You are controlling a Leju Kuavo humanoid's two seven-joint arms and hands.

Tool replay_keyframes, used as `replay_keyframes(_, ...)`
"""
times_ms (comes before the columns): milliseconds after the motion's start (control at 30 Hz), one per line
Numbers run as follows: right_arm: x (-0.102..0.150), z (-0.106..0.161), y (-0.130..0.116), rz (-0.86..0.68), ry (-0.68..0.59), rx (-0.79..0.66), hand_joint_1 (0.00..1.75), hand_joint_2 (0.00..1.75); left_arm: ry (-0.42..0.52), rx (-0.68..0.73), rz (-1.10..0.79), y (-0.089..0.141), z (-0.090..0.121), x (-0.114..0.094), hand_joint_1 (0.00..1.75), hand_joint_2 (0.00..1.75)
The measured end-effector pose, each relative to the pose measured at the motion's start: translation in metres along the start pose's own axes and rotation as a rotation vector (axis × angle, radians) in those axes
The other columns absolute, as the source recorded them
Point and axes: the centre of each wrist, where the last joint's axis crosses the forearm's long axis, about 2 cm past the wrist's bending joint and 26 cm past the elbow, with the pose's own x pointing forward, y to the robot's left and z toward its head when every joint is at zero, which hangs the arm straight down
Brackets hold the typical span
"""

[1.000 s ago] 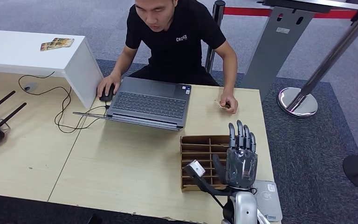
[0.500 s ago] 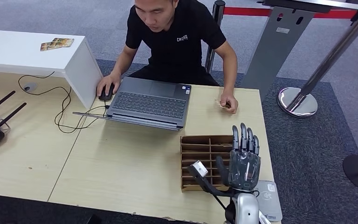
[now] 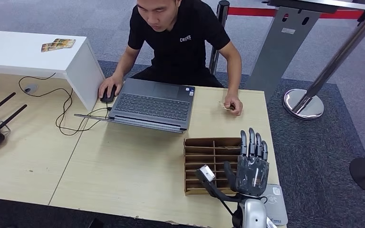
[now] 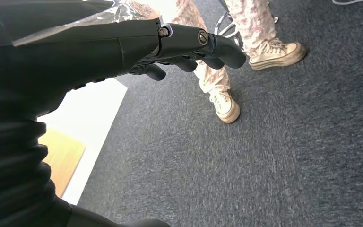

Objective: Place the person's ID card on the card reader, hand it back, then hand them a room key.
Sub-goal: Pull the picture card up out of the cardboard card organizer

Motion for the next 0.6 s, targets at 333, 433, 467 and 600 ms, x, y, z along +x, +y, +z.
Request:
replay_keyframes(333, -0.0021, -0.0004, -0.0001, 0.009, -0.007, -0.004, 0.00, 1.75, -0.006, 0.004, -0.005, 0.0000, 0.0001, 0.0000, 0.00, 1.75)
replay_keyframes(433, -0.0023, -0.0007, -0.0001, 0.009, -0.008, -0.005, 0.00, 1.75, -0.010, 0.005, -0.007, -0.0001, 0.0002, 0.0001, 0.00, 1.75)
replay_keyframes(467, -0.0022, -0.0010, -0.0001, 0.009, -0.008, -0.005, 0.00, 1.75, -0.012, 0.005, -0.007, -0.0001, 0.0002, 0.0001, 0.00, 1.75)
replay_keyframes(600, -0.0011, -0.0037, -0.0004, 0.002, -0.006, -0.008, 0.00, 1.75, -0.015, 0.005, -0.007, -0.0001, 0.0002, 0.0001, 0.00, 1.75)
